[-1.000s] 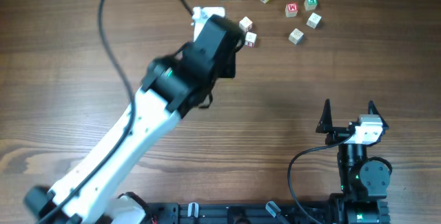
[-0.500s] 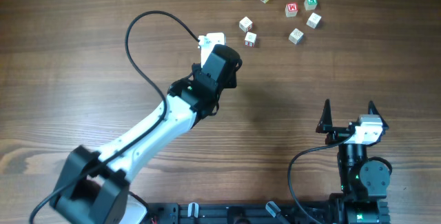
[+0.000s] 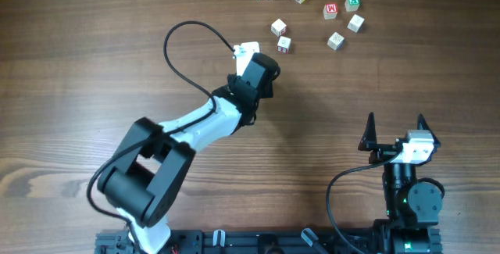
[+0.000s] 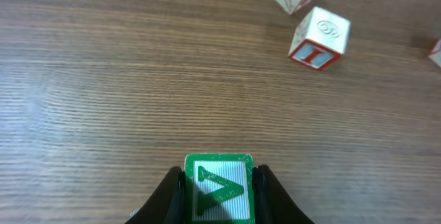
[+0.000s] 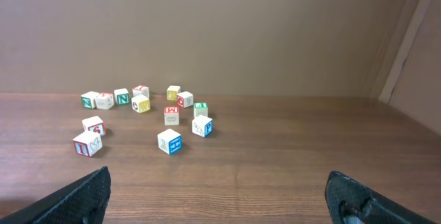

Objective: Form a circle
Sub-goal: 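Lower the green block onto the table below the cluster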

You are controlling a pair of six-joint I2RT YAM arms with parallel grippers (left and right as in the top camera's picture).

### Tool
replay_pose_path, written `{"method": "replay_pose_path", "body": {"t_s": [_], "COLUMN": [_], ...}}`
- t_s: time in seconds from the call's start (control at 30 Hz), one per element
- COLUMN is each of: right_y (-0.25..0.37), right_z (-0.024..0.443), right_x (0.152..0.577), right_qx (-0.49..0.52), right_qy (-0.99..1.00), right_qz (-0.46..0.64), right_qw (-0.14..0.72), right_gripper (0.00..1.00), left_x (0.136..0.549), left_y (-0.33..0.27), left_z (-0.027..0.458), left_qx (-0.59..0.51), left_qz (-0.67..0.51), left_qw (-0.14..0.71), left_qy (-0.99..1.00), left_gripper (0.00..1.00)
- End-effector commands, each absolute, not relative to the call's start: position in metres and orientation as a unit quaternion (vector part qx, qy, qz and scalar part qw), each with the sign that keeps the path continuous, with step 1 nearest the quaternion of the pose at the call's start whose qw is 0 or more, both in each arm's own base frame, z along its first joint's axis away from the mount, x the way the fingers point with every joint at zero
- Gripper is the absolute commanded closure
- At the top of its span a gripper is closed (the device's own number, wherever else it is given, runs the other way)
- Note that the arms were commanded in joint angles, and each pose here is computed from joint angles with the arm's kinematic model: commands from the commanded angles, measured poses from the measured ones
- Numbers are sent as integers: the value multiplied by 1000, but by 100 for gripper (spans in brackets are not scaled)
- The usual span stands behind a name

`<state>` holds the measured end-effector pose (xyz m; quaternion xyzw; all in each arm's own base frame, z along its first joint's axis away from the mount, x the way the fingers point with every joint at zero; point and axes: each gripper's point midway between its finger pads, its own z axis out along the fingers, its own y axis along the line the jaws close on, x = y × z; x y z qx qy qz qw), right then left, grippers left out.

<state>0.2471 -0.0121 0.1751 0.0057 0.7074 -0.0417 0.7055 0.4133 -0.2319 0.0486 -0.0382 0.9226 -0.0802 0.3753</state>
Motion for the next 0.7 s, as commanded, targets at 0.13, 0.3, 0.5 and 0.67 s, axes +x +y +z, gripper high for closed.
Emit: {"method": "replay_pose_path", "body": {"t_s": [0.13, 0.3, 0.5, 0.67], "right_y": [-11, -11, -11, -11], "right_z": [177, 177, 177, 177], "right_x": [247, 247, 247, 247], "right_qx": [-1, -1, -1, -1], "right_qy": [704, 704, 704, 704], "right_qz": [-41, -41, -41, -41], "right_qw": [709, 709, 709, 709], "right_gripper": [0, 0, 0, 0], "left_x": [428, 429, 422, 414], "left_y": [-202, -202, -220, -224], "left_z": [20, 14, 11, 7], "left_qx": [-75, -74, -16, -7], "left_qz": [-54, -66, -93, -91], "left_qw": [367, 356, 339, 327], "left_qy": [926, 929, 936, 941], "left_gripper": [86, 86, 87, 85]}}
